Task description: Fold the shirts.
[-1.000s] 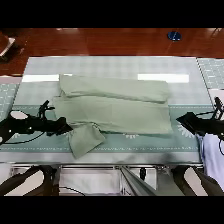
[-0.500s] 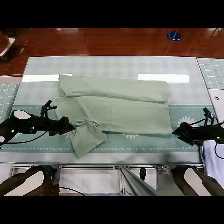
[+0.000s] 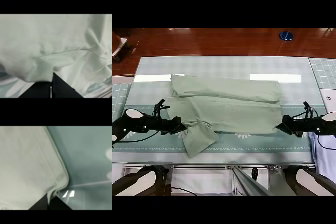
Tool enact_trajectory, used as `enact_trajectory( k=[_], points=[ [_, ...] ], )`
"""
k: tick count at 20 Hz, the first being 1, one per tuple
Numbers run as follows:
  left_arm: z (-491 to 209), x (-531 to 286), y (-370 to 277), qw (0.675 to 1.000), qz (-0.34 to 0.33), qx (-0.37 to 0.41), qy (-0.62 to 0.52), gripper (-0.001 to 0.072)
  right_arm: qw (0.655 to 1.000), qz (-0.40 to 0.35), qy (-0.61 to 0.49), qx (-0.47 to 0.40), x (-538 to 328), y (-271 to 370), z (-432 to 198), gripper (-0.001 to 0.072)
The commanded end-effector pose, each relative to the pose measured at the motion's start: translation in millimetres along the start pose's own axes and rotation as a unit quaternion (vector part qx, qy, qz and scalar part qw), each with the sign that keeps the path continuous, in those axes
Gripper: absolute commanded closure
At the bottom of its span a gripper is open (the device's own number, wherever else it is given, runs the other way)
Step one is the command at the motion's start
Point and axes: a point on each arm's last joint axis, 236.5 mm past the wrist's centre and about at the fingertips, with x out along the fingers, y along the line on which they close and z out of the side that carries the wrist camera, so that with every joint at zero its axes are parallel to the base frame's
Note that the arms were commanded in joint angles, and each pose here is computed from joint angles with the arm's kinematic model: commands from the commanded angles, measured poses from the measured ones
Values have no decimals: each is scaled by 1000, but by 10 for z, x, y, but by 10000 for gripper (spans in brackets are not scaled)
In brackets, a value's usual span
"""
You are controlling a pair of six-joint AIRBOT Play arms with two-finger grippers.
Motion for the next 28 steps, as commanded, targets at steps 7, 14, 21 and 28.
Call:
enact_trajectory(
  k=[7, 14, 21, 28],
  points=[
    [1394, -912, -774, 987, -28, 98, -124, 685, 992, 73, -55, -86, -510, 864, 996, 692],
    [2412, -703, -1047, 990, -45, 81, -106, 686, 990, 113, -56, -65, -335, 1042, 1685, 692],
    [2938, -414, -1076, 989, -49, 82, -111, 685, 988, 127, -53, -64, -64, 1141, 2002, 692],
    [2907, -604, -906, 990, -9, 103, -94, 199, 988, 110, -98, -51, -113, 1103, 2268, 299]
  ],
)
